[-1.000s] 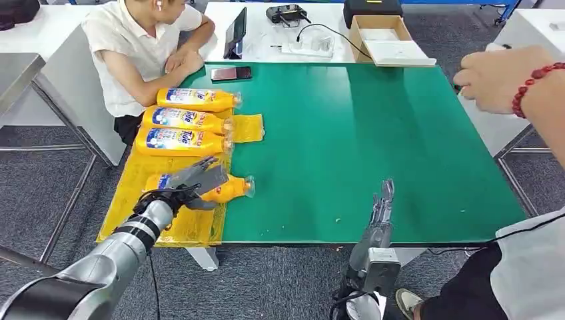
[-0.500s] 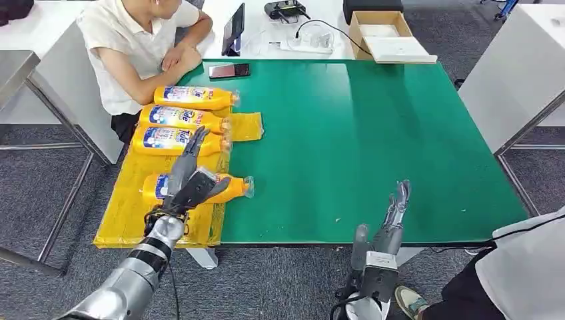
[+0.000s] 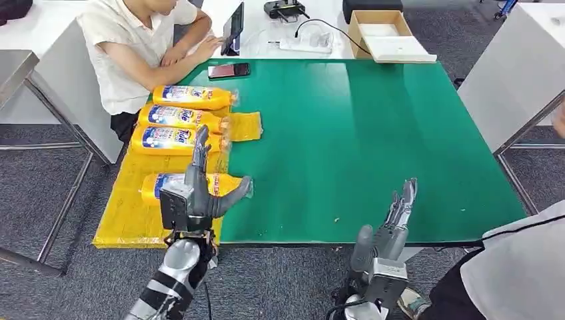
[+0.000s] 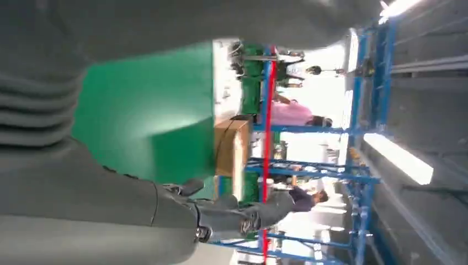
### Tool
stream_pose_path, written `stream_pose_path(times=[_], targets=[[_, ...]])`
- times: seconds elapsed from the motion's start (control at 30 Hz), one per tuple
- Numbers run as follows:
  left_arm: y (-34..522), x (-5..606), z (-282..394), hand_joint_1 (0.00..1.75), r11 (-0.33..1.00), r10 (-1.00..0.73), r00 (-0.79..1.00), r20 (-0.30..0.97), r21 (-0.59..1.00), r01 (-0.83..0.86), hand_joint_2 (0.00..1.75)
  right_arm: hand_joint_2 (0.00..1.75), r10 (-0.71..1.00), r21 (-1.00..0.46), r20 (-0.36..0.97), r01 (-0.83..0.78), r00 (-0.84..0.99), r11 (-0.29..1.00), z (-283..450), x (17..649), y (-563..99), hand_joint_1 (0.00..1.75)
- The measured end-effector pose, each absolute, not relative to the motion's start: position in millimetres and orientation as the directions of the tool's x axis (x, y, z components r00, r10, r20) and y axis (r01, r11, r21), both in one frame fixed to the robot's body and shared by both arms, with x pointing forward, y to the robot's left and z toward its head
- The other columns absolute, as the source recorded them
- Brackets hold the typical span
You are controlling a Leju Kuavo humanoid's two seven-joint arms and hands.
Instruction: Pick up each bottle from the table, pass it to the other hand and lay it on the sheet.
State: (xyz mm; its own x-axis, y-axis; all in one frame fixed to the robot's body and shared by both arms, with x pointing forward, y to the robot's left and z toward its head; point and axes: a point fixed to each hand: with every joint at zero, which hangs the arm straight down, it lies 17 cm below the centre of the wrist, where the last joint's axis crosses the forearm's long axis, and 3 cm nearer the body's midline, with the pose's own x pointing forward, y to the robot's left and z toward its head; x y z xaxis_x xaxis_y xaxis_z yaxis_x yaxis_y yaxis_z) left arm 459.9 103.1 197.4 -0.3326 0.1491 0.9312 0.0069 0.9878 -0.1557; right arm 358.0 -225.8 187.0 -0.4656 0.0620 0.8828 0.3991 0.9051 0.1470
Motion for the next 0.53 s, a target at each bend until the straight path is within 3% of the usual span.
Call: stream_pose_path(times=[0.07,0.13,0.5,0.53], targets=[[102,451,158,0.00,0.957,0.286,-0.167,0.944,-0.291,-0.007,1.75,0.00,0.082,0.118,0.897,0.414,-0.435,0.903,176,351,-224,0.00],[101,436,136,0.00,0.935,0.351,-0.111,0.930,-0.355,-0.022,1.75,0.00,0.125,0.073,0.895,0.417,-0.429,0.906,175,345,-219,0.00],[86,415,128,0.00,0.933,0.359,-0.098,0.928,-0.361,0.003,1.75,0.00,0.151,0.074,0.885,0.453,-0.441,0.889,186,337,-222,0.00],[88,415,128,0.00,0.936,0.348,-0.104,0.932,-0.351,-0.009,1.75,1.75,0.125,0.098,0.891,0.455,-0.436,0.885,184,338,-225,0.00]])
